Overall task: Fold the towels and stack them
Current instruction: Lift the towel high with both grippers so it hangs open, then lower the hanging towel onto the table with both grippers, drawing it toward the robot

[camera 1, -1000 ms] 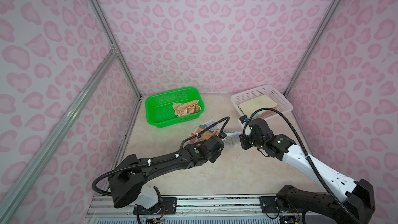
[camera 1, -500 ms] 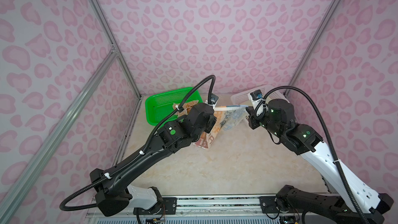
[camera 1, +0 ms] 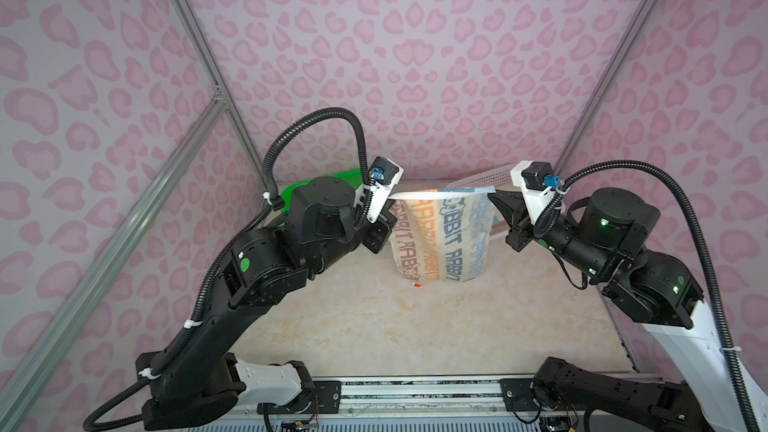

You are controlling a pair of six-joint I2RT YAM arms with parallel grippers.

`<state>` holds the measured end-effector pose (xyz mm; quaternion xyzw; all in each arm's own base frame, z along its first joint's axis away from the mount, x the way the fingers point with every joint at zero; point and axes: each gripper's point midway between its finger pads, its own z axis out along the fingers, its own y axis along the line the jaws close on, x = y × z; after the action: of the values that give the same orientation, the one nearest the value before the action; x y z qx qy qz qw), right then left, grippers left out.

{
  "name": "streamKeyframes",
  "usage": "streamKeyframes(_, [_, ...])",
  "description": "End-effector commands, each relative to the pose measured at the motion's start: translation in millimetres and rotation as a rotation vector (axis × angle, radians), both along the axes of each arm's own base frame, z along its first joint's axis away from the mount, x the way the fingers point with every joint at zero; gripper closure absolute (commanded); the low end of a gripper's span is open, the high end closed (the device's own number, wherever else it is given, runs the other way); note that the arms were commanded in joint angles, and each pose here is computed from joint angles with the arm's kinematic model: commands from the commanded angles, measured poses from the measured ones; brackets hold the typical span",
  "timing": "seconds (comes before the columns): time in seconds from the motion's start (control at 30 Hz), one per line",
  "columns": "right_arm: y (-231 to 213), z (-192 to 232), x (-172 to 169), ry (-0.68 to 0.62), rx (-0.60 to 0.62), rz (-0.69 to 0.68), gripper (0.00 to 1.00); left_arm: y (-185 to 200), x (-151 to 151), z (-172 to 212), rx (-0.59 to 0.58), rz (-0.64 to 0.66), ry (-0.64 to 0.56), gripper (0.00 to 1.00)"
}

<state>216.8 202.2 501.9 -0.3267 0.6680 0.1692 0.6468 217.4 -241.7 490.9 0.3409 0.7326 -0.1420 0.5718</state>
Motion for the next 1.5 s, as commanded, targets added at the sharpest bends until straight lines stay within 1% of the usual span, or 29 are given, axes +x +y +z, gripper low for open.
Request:
streamKeyframes(0.0, [-12.5, 2.6, -4.5, -0.01, -0.01, -0.049, 1.0, 11.7, -11.5, 12.2, -0.038, -0.01, -0.002, 0.97])
streamKeyframes(0.1, [-11.7, 5.0, -12.0, -0.012, 0.011, -0.026, 1.0, 16.2, -14.4, 17.8, -0.065, -0.007, -0.01, 0.97])
streamKeyframes(0.17, [-11.4, 0.7, -10.9, -0.004, 0.013, -0.03, 1.0, 18.4, -12.9, 16.2, -0.066, 0.008, -0.014, 0.97])
streamKeyframes(0.3, [-11.5, -17.9, 4.3, 0.017, -0.018, -0.097, 1.0, 23.3, 4.7, -3.8, 0.001, 0.104, -0.02, 0.97])
streamKeyframes(0.33, [-9.0, -33.7, 12.2, 0.04, -0.052, -0.12, 1.0, 24.8, 12.0, -10.4, 0.023, 0.139, -0.021, 0.97])
streamKeyframes(0.4, [-7.7, -49.8, 25.0, 0.064, -0.079, -0.154, 1.0, 25.3, 26.0, -23.1, 0.06, 0.182, -0.012, 0.97])
streamKeyframes(0.5, [-6.8, -76.0, 48.2, 0.123, -0.095, -0.188, 1.0, 24.2, 53.4, -48.3, 0.107, 0.232, 0.034, 0.97])
streamKeyframes(0.6, [-9.4, -101.6, 74.1, 0.18, -0.098, -0.217, 1.0, 25.2, 89.4, -76.2, 0.133, 0.286, 0.089, 0.97])
streamKeyframes(0.73, [-8.7, -137.3, 108.9, 0.248, -0.109, -0.235, 1.0, 22.3, 138.1, -121.7, 0.161, 0.325, 0.173, 0.97])
streamKeyframes(0.83, [-8.1, -165.6, 134.2, 0.292, -0.119, -0.243, 1.0, 19.2, 171.9, -159.0, 0.207, 0.37, 0.22, 0.97])
streamKeyframes(0.97, [-4.7, -203.5, 161.3, 0.353, -0.14, -0.241, 1.0, 11.9, 203.5, -207.6, 0.278, 0.405, 0.28, 0.97])
streamKeyframes(1.1, [-3.4, -241.9, 177.8, 0.422, -0.147, -0.234, 1.0, 5.5, 219.4, -252.1, 0.351, 0.427, 0.341, 0.97])
streamKeyframes(1.2, [-4.2, -268.6, 182.6, 0.477, -0.145, -0.229, 1.0, 2.3, 225.1, -281.0, 0.387, 0.436, 0.385, 0.97])
streamKeyframes(1.33, [-4.4, -292.5, 176.6, 0.537, -0.153, -0.217, 1.0, 1.6, 226.0, -304.2, 0.408, 0.451, 0.426, 0.97])
streamKeyframes(1.47, [-6.4, -305.2, 161.8, 0.597, -0.158, -0.203, 1.0, -0.9, 219.0, -306.1, 0.392, 0.442, 0.432, 0.97])
